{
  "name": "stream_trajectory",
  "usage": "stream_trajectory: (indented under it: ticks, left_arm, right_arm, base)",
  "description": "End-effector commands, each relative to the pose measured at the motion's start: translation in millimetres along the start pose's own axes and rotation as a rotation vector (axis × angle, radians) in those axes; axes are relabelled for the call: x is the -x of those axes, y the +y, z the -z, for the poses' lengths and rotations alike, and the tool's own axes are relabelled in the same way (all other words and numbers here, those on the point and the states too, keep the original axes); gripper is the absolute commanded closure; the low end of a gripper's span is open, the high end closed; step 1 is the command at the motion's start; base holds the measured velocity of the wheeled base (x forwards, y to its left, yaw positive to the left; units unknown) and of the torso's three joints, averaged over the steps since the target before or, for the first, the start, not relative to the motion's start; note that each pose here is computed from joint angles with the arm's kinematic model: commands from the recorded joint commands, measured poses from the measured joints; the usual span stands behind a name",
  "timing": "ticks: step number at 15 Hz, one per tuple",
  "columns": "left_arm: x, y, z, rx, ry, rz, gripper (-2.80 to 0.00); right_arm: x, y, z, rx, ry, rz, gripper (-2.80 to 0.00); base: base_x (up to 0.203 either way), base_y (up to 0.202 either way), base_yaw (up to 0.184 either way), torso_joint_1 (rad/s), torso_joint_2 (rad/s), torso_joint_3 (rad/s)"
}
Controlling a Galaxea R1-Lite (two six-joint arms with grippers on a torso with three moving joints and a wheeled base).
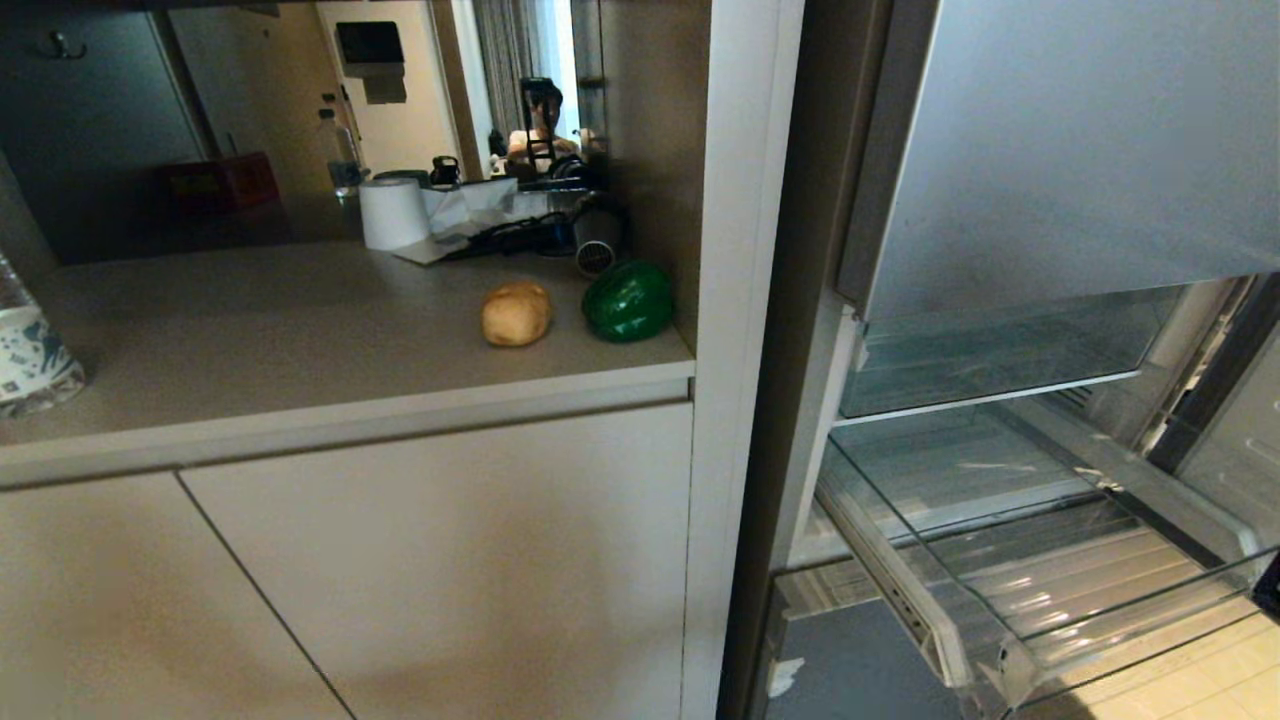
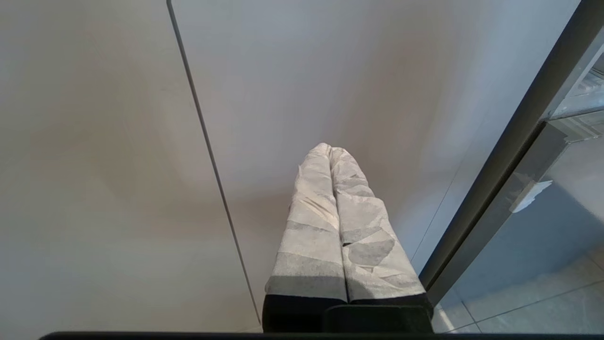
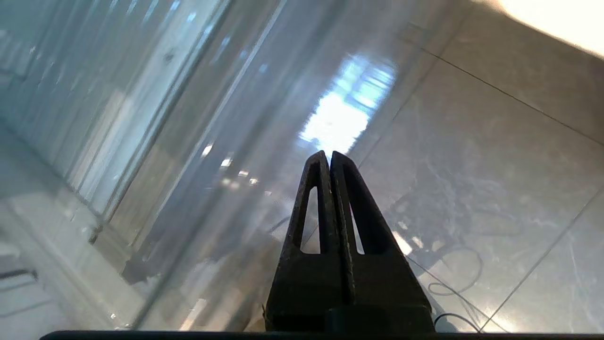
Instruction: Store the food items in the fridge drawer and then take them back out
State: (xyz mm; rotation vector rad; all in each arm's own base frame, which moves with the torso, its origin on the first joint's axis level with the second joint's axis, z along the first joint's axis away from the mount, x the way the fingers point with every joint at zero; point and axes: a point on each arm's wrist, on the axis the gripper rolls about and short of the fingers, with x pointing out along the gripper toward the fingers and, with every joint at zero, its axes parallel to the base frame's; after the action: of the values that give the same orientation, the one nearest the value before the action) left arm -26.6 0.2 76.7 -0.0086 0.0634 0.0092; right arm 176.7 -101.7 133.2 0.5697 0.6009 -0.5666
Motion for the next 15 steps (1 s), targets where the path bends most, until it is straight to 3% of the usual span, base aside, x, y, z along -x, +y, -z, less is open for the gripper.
stream_trajectory:
  ticks: [1,7,15]
  left_arm:
    - [0.0,0.0,0.1,0.000,0.001,0.000,0.00]
    - [0.0,0.0,0.1,0.000,0.001,0.000,0.00]
    - [0.0,0.0,0.1,0.000,0.001,0.000,0.00]
  right_arm:
    - [-7.7,4.8,-2.4,0.012,0.017,-0.010,0.00]
    - [-18.3,11.8,-2.6,0.013,0.049,-0.030,0.00]
    - [-63.0,50.3,-11.1,0.040,0.033,-0.142,0.00]
  base:
    - [0.000,0.000,0.000,0.000,0.00,0.000]
    - [0.000,0.000,0.000,0.000,0.00,0.000]
    - [0.000,0.000,0.000,0.000,0.00,0.000]
